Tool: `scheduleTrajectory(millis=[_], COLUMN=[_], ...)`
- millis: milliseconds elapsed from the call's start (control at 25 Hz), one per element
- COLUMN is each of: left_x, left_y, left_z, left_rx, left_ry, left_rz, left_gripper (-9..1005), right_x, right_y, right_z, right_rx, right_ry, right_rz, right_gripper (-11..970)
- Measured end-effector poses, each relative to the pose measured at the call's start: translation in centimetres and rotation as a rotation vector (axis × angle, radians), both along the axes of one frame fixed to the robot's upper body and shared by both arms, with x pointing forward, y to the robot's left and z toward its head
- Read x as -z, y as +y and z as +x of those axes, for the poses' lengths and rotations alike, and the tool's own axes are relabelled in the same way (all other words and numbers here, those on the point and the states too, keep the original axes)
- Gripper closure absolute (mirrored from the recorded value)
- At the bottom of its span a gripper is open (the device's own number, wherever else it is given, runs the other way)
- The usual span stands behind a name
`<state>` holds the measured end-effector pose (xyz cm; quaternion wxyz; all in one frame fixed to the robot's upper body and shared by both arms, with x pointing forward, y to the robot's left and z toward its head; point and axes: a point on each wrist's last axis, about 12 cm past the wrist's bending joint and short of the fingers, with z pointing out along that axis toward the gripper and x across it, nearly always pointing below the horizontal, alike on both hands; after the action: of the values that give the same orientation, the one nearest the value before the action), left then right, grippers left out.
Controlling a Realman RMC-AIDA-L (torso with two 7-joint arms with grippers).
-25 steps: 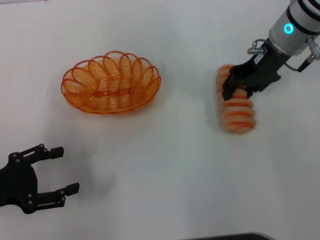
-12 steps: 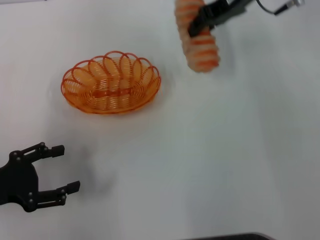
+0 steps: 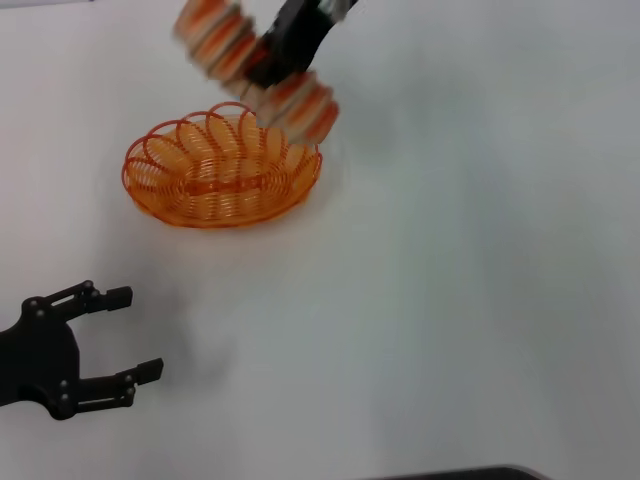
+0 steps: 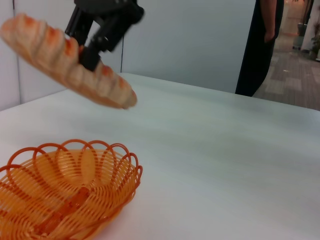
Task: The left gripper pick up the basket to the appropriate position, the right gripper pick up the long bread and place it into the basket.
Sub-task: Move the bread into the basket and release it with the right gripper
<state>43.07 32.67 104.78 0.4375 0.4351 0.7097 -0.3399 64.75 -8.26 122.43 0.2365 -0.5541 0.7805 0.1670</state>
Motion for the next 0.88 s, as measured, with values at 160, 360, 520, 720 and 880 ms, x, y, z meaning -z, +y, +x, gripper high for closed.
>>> scheduleTrajectory(millis=[160, 360, 520, 720, 880], left_x=[-0.1, -0.2, -0.3, -0.4, -0.5], left_y=[-0.1, -0.2, -0.4, -0.5, -0.5], left_z=[0.2, 0.4, 0.7, 1.0, 1.2], left_rx=[0.000, -0.011, -0.010, -0.005, -0.008], left_ry=[0.005, 0.004, 0.005, 0.006, 0.008], left_rz=[-0.008, -0.024, -0.039, -0.043, -0.041], left_gripper=[120, 120, 119, 119, 120], right_x=[0.7, 1.8, 2.2, 2.1, 2.3], right_y=[2.2, 3.7, 4.3, 5.1, 5.3], right_z=[-1.2, -1.8, -1.8, -1.8, -1.9], right_rx=[-0.133, -0.212, -0.241, -0.251, -0.263], right_ry=[-0.043, -0.113, -0.173, -0.198, -0.214], right_rz=[-0.081, -0.166, -0.181, -0.185, -0.197], right_gripper=[609, 648, 716, 748, 754])
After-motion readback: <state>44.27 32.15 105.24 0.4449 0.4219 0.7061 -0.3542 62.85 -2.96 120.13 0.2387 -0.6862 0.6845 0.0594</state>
